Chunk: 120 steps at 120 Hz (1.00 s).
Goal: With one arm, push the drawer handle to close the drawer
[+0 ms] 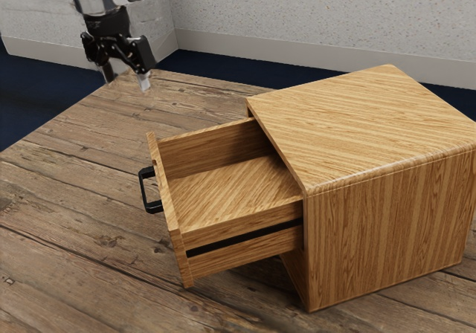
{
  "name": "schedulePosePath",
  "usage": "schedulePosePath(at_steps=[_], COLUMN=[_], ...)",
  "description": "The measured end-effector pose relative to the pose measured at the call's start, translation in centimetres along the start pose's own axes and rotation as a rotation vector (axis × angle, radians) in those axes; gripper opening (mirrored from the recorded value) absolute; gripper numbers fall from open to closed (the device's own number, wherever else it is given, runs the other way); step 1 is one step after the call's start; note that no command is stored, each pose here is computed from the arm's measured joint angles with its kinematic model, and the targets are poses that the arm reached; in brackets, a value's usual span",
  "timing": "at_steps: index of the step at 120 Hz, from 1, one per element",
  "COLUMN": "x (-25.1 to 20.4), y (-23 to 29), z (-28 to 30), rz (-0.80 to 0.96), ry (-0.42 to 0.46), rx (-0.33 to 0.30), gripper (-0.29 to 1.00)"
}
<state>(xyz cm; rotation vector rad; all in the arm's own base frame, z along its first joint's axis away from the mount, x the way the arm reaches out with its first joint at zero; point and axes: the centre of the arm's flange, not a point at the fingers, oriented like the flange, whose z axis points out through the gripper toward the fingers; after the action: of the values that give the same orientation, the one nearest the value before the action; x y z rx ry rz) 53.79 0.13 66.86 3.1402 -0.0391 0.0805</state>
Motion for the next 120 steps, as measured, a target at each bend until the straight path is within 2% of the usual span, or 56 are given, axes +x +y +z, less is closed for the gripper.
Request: schedulePosePath(at_steps=[30, 49, 57, 67, 77, 85, 95, 103, 120], x=[-1.3, -1.3, -1.6, -3.3, -4.2, -4.4, -4.7, -4.8, -8.8], y=[-4.6, -4.5, -4.2, -3.8, -3.8, -3.7, -3.1, -2.2, -0.1], z=[-1.1, -0.8, -5.3, -12.0, -14.1, -14.0, -13.6, -12.8, -4.0], rz=[-0.016, 0.017, 0.045, 0.087, 0.119, 0.145, 0.181, 0.222, 0.331], ry=[-0.024, -0.038, 0.043, 0.168, 0.195, 0.174, 0.130, 0.093, -0.059], rx=[0.001, -0.019, -0.014, 0.019, 0.035, 0.027, 0.057, 0.055, 0.065], gripper=[0.70, 0.70, 0.70, 0.70, 0.70, 0.70, 0.70, 0.70, 0.70])
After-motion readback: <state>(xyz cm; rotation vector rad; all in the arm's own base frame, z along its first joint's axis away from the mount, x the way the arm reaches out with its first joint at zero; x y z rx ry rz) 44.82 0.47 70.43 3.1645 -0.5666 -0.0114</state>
